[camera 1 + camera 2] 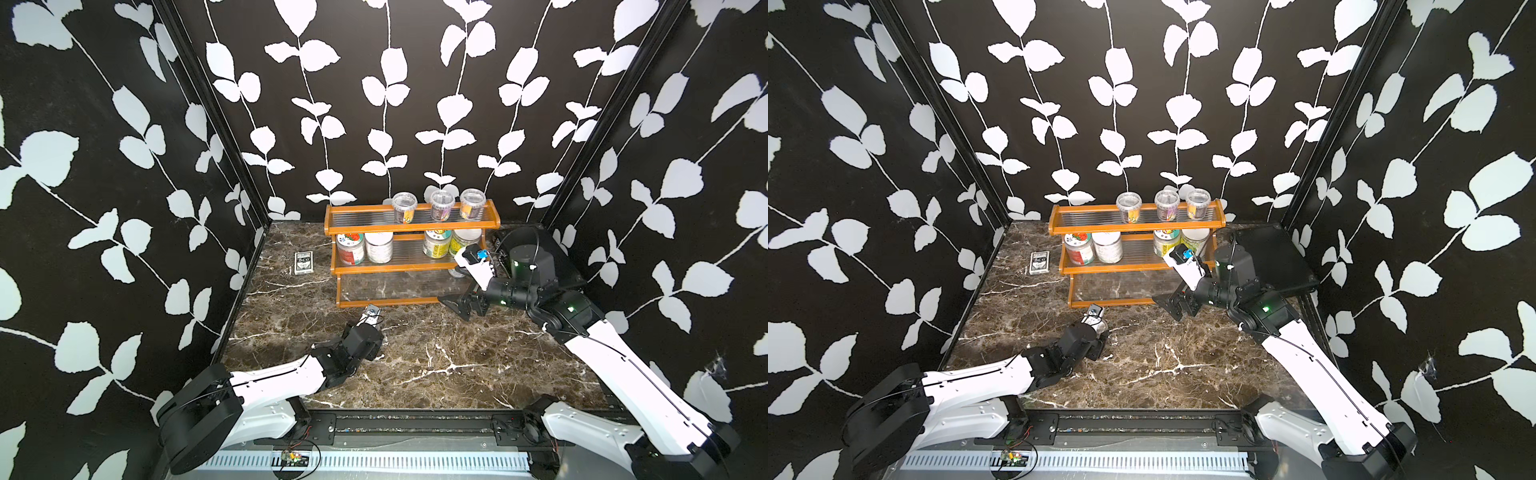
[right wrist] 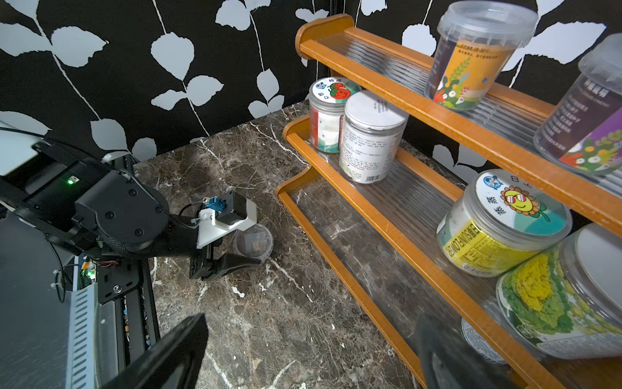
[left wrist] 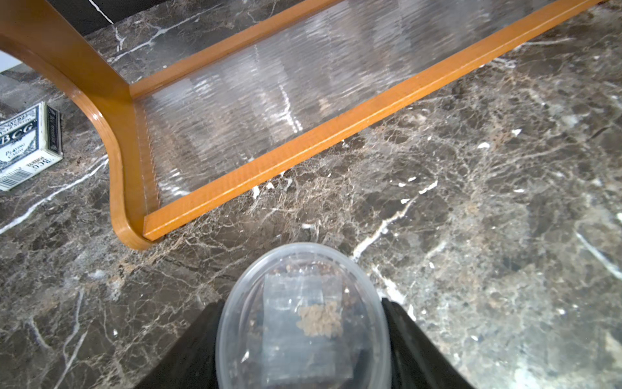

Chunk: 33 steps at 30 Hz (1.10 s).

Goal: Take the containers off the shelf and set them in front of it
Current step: Place the container at the center of the board.

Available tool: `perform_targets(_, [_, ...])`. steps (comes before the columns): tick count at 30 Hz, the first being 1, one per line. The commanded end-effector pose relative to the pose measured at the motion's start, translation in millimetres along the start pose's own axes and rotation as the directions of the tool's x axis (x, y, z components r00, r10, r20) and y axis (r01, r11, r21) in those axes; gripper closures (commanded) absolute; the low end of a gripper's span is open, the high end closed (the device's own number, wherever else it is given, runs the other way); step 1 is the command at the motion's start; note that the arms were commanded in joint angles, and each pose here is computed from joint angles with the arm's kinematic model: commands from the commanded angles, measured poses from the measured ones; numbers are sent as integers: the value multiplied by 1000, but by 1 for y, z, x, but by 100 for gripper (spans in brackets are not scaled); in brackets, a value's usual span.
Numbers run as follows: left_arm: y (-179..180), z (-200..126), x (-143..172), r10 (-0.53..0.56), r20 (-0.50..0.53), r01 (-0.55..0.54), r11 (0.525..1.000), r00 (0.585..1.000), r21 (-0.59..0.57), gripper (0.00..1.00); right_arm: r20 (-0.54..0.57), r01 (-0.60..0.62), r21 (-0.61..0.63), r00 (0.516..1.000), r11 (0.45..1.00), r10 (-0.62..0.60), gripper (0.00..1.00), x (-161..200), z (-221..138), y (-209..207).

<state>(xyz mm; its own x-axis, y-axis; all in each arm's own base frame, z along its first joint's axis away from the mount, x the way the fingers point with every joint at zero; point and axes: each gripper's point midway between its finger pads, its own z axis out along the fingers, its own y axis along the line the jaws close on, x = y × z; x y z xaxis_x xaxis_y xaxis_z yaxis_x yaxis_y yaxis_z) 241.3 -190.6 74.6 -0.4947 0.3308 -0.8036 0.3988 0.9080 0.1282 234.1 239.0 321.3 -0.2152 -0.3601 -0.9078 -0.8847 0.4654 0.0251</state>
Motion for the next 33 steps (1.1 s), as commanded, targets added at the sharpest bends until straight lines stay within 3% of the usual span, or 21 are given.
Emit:
perform_targets(1, [6, 3, -2, -45, 47, 45, 999, 998, -6, 40, 9, 18, -2, 1000, 1000, -18, 0, 2, 6, 0])
perform_targets(7, [19, 4, 8, -79, 57, 80, 997, 995, -20, 29, 8, 17, 6, 1000, 1000, -17, 0, 2, 8, -3])
perform_targets(14, [25, -5, 4, -64, 67, 66, 997, 996, -29, 1, 3, 19, 2, 1000, 1000, -19, 0, -3, 11, -5])
perform_targets(18, [27, -14, -6, -61, 81, 63, 998, 995, -24, 1, 14, 24, 17, 1000, 1000, -24, 0, -9, 11, -8])
perform_targets(28, [37, -69, -87, 13, 173, -11, 1000, 985, -10, 1, 30, -5, 88, 1000, 996, 2, 0, -16, 4, -19])
perform_targets(33, [33, -100, -156, 65, 251, -77, 996, 966, 37, 1, 32, -36, 142, 999, 989, 32, 0, -15, -1, -30])
